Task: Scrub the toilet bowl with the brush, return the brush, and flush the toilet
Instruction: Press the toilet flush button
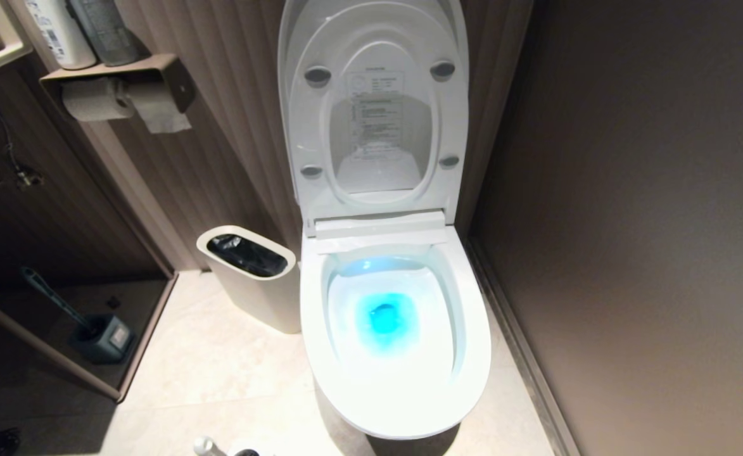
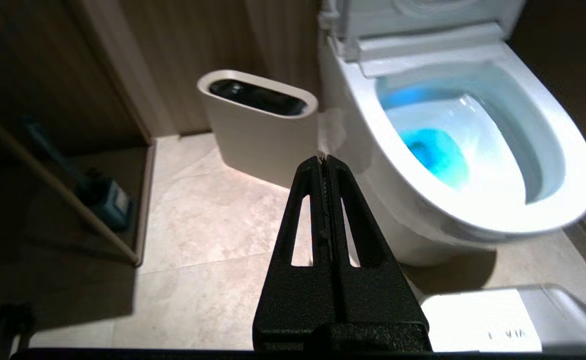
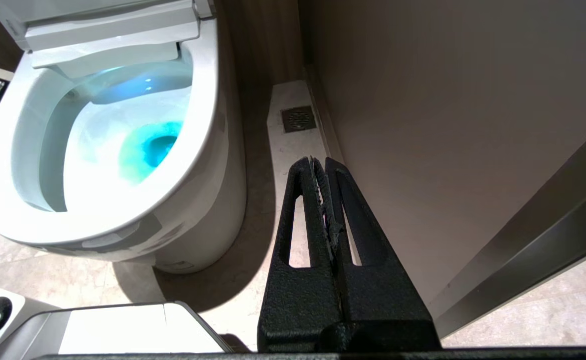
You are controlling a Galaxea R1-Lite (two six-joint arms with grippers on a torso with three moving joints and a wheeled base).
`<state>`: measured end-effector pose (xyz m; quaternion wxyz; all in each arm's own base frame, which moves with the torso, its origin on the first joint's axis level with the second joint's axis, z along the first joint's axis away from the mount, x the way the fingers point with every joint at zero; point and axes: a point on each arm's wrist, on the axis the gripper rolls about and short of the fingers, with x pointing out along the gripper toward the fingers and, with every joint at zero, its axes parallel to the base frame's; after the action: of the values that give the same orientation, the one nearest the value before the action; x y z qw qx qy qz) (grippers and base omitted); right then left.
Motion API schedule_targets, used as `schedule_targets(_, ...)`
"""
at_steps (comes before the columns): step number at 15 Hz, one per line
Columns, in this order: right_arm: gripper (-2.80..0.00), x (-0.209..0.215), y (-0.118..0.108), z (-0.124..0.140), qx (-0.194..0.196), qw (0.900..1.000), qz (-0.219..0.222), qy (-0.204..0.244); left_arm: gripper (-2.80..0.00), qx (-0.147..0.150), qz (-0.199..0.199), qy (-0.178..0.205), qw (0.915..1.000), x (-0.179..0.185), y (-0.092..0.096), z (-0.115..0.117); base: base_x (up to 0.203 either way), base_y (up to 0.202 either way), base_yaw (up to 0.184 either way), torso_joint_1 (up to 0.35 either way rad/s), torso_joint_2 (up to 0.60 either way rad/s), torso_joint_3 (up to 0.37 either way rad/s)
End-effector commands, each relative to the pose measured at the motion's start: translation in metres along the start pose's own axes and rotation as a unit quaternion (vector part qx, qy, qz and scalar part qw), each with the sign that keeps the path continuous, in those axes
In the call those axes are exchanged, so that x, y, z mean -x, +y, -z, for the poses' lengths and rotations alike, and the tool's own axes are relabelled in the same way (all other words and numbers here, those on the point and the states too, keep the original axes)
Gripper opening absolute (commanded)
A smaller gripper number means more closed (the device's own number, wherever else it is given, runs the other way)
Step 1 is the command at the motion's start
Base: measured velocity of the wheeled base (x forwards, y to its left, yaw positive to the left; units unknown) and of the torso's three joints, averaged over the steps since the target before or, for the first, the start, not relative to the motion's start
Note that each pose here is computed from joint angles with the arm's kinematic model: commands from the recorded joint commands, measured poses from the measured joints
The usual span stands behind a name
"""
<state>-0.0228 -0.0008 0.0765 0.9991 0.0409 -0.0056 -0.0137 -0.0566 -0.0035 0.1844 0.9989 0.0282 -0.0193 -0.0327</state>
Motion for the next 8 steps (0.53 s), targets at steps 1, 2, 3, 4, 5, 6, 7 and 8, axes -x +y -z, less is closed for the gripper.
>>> schedule_targets(1,-2.80,0.000,0.000,0.000,0.000,1.000,0.000,0.000,-2.80,-0.023,0.046,-0.007,0.9986,0.012,-0.004,0.037,0.000,0.000,0.000,0.000,0.00,0.000)
schedule_targets(2,-2.80,0.000,0.000,0.000,0.000,1.000,0.000,0.000,-2.80,-0.023,0.049,0.024,0.9982,0.007,-0.005,0.054,0.000,0.000,0.000,0.000,0.00,0.000)
schedule_targets(3,-2.80,0.000,0.000,0.000,0.000,1.000,0.000,0.000,-2.80,-0.019,0.034,0.055,0.9977,-0.001,-0.004,0.069,0.000,0.000,0.000,0.000,0.00,0.000)
schedule_targets(4,-2.80,0.000,0.000,0.000,0.000,1.000,0.000,0.000,-2.80,-0.018,0.012,0.078,0.9968,-0.009,-0.003,0.086,0.000,0.000,0.000,0.000,0.00,0.000)
schedule_targets(5,-2.80,0.000,0.000,0.000,0.000,1.000,0.000,0.000,-2.80,-0.016,-0.006,0.074,0.9971,-0.019,-0.002,0.101,0.000,0.000,0.000,0.000,0.00,0.000)
schedule_targets(6,-2.80,0.000,0.000,0.000,0.000,1.000,0.000,0.000,-2.80,-0.007,-0.019,0.031,0.9993,-0.026,-0.001,0.104,0.000,0.000,0.000,0.000,0.00,0.000)
schedule_targets(7,-2.80,0.000,0.000,0.000,0.000,1.000,0.000,0.000,-2.80,0.002,-0.027,-0.001,0.9996,-0.028,-0.001,0.102,0.000,0.000,0.000,0.000,0.00,0.000)
schedule_targets(8,-2.80,0.000,0.000,0.000,0.000,1.000,0.000,0.000,-2.80,0.014,-0.033,-0.002,0.9994,-0.029,-0.001,0.103,0.000,0.000,0.000,0.000,0.00,0.000)
